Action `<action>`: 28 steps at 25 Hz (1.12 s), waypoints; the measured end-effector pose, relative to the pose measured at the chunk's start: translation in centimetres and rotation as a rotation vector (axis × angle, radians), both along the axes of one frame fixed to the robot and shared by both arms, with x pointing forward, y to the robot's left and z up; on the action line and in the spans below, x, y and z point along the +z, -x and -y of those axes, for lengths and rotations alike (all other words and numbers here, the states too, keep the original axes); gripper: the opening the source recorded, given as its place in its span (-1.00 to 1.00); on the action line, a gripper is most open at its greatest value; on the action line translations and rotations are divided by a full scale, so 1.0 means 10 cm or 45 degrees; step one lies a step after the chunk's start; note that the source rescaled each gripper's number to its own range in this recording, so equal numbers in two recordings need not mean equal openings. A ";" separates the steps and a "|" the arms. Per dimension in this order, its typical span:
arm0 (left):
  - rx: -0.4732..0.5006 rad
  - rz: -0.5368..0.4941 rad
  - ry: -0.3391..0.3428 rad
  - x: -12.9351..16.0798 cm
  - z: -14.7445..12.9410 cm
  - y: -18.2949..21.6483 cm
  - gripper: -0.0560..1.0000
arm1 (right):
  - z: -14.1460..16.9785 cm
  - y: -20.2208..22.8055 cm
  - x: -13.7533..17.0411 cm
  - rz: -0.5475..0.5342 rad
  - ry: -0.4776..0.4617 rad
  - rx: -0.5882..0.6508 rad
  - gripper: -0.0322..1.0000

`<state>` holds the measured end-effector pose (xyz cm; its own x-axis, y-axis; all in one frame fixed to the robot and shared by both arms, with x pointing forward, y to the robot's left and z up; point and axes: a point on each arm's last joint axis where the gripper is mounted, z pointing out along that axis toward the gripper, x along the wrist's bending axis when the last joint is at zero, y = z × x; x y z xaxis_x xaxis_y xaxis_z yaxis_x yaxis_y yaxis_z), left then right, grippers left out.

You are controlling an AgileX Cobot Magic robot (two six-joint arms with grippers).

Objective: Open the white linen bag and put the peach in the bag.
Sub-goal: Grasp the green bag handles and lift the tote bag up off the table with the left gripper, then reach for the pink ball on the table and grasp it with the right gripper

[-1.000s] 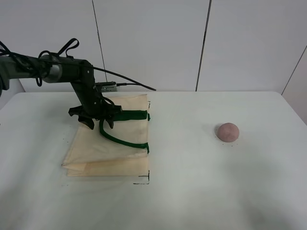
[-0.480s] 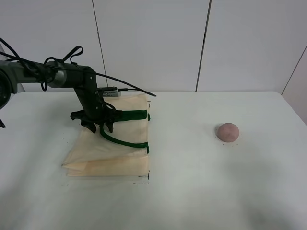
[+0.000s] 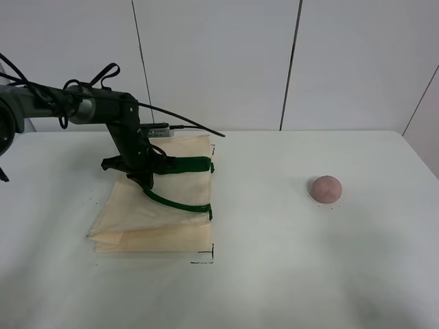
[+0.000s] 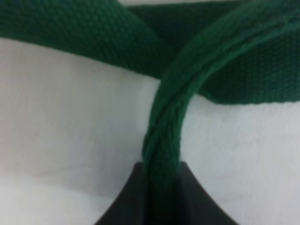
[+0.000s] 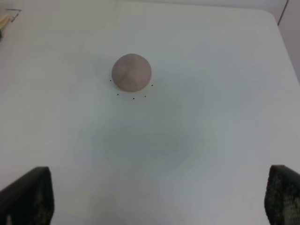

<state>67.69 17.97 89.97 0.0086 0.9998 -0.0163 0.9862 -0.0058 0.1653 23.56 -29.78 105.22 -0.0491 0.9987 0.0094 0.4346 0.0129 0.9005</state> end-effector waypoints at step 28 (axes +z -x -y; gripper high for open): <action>-0.245 0.528 0.182 2.92 -0.11 0.69 -0.89 | 0.00 -0.04 0.00 -0.036 -0.006 -0.004 1.00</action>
<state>60.78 19.04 119.16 0.2284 0.9673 -0.1099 0.8202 -0.1304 0.5571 23.99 -29.76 105.22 -0.0458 0.9988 0.0155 0.4602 0.0074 0.8878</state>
